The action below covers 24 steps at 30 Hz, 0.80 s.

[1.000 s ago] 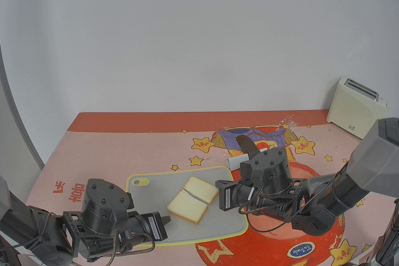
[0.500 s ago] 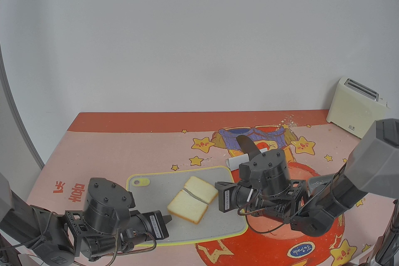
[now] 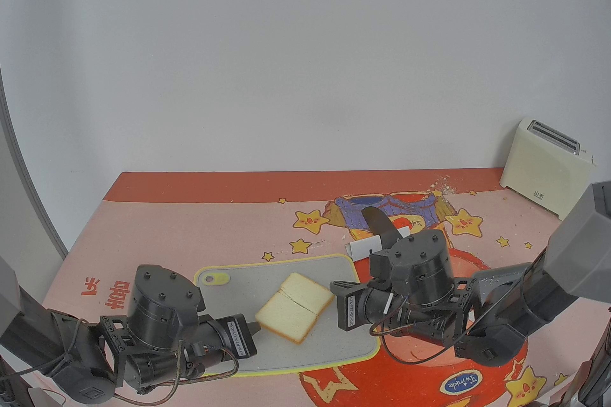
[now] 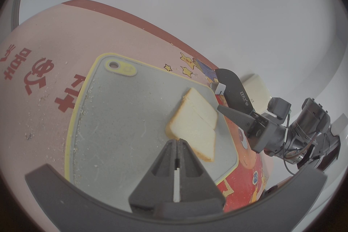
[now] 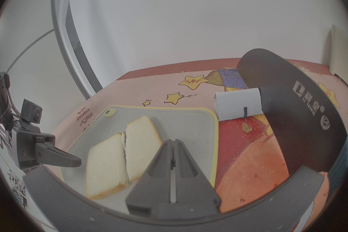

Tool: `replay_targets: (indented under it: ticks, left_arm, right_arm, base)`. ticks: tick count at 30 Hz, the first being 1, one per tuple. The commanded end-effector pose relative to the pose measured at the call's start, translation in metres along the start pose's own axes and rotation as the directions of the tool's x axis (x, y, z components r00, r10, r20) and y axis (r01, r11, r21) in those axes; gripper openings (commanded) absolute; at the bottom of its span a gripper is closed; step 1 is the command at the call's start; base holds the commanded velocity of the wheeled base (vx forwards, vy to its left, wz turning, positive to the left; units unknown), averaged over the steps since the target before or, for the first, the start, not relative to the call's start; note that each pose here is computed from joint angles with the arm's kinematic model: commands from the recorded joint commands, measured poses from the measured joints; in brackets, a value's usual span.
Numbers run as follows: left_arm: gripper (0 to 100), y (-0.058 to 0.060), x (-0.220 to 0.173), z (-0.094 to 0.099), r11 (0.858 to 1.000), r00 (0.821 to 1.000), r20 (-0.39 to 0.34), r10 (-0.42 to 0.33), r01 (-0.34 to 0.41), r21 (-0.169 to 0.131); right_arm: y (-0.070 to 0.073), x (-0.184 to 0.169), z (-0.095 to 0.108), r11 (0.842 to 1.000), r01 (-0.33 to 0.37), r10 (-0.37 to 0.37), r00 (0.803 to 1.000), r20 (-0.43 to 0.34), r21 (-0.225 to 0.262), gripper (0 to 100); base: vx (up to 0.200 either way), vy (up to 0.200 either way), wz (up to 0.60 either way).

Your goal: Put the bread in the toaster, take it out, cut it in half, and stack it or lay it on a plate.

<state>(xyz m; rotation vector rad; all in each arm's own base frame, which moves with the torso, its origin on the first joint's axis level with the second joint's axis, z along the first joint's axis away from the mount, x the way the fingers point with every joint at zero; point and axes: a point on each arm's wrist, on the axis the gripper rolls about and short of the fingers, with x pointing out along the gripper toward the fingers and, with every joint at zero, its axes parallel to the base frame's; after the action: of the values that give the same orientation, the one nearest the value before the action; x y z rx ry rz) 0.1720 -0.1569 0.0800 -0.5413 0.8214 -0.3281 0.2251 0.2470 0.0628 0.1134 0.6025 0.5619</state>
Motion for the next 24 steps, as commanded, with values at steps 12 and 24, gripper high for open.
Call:
replay_targets:
  ticks: [12, 24]
  left_arm:
    - [0, 0.001, 0.001, 0.0, 1.0, 1.0, -0.004, 0.006, -0.006, -0.001]
    - [0, 0.002, 0.005, -0.002, 1.0, 1.0, -0.017, 0.019, -0.019, 0.002]
  right_arm:
    - [0.004, 0.007, 0.002, 1.0, 0.028, -0.028, 0.999, 0.03, 0.001, 0]
    - [0.003, 0.016, -0.004, 0.999, 0.036, -0.036, 0.999, 0.011, 0.015, 0]
  base:
    - [0.0, 0.0, 0.0]
    - [0.0, 0.0, 0.0]
